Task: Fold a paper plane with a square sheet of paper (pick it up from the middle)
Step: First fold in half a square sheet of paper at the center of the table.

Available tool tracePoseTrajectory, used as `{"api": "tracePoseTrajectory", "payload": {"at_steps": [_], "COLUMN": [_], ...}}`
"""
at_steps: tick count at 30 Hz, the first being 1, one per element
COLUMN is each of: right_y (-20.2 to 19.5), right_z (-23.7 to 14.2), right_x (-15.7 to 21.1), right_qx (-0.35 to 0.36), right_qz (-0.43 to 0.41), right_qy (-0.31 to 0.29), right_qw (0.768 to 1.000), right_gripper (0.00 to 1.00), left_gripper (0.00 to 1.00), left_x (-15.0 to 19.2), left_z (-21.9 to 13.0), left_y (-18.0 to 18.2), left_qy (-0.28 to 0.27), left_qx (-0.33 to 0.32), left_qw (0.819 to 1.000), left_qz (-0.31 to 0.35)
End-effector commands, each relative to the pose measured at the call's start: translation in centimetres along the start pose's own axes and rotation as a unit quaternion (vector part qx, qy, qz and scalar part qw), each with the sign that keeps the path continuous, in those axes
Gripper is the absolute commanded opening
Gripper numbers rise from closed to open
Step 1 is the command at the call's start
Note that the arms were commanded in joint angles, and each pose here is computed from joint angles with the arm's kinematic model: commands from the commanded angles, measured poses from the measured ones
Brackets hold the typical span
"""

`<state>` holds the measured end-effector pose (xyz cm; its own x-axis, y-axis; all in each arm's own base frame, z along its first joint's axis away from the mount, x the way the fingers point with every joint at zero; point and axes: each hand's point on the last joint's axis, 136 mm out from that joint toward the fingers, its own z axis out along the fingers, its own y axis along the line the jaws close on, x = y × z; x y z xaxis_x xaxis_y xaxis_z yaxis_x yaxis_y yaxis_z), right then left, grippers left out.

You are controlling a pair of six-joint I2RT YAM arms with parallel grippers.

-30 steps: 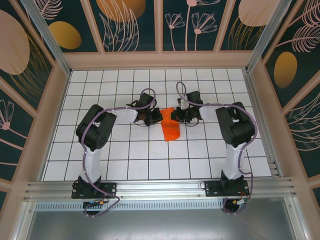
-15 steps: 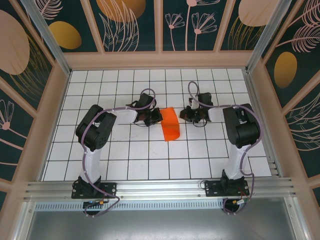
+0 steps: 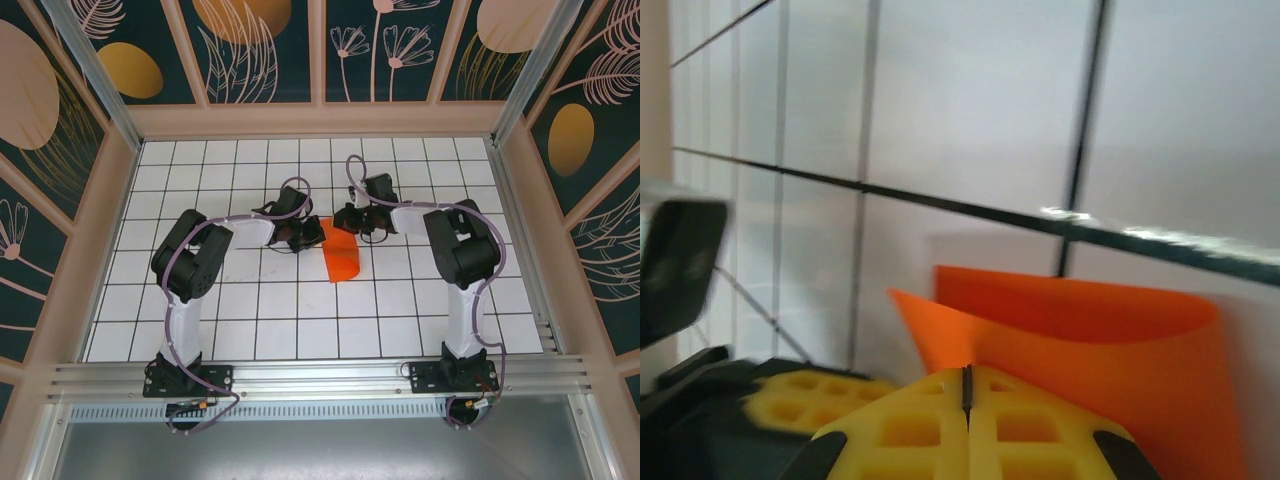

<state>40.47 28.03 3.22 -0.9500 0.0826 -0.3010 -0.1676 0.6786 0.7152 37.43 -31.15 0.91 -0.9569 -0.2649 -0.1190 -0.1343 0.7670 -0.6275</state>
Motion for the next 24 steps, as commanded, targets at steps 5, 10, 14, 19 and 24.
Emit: {"api": "tracePoseTrajectory", "payload": {"at_steps": [5,10,14,19,24], "right_y": [-5.3,-7.3,-6.1,-3.0,-0.5], "right_z": [-1.1,-2.8,-4.4,-5.6,-3.9], "right_x": [-0.9,-2.3,-4.1,-4.4,-2.5], "right_qx": [0.054,0.066,0.056,0.025,0.000], "right_qz": [0.047,0.062,0.052,0.030,0.015], "right_qy": [-0.020,-0.045,-0.072,-0.083,-0.053], "right_qw": [0.997,0.995,0.994,0.996,0.998], "right_gripper": [0.00,0.00,0.00,0.00,0.00], "left_gripper": [0.05,0.05,0.05,0.05,0.05], "left_x": [4.5,4.7,4.6,4.6,4.5], "left_z": [1.8,1.7,1.7,1.8,1.8], "left_y": [11.2,11.3,11.2,11.1,11.1], "left_qy": [0.049,0.051,0.050,0.051,0.049], "left_qx": [-0.176,-0.175,-0.173,-0.172,-0.172], "left_qw": [0.982,0.982,0.982,0.982,0.983], "left_qz": [-0.052,-0.052,-0.051,-0.051,-0.051]}}
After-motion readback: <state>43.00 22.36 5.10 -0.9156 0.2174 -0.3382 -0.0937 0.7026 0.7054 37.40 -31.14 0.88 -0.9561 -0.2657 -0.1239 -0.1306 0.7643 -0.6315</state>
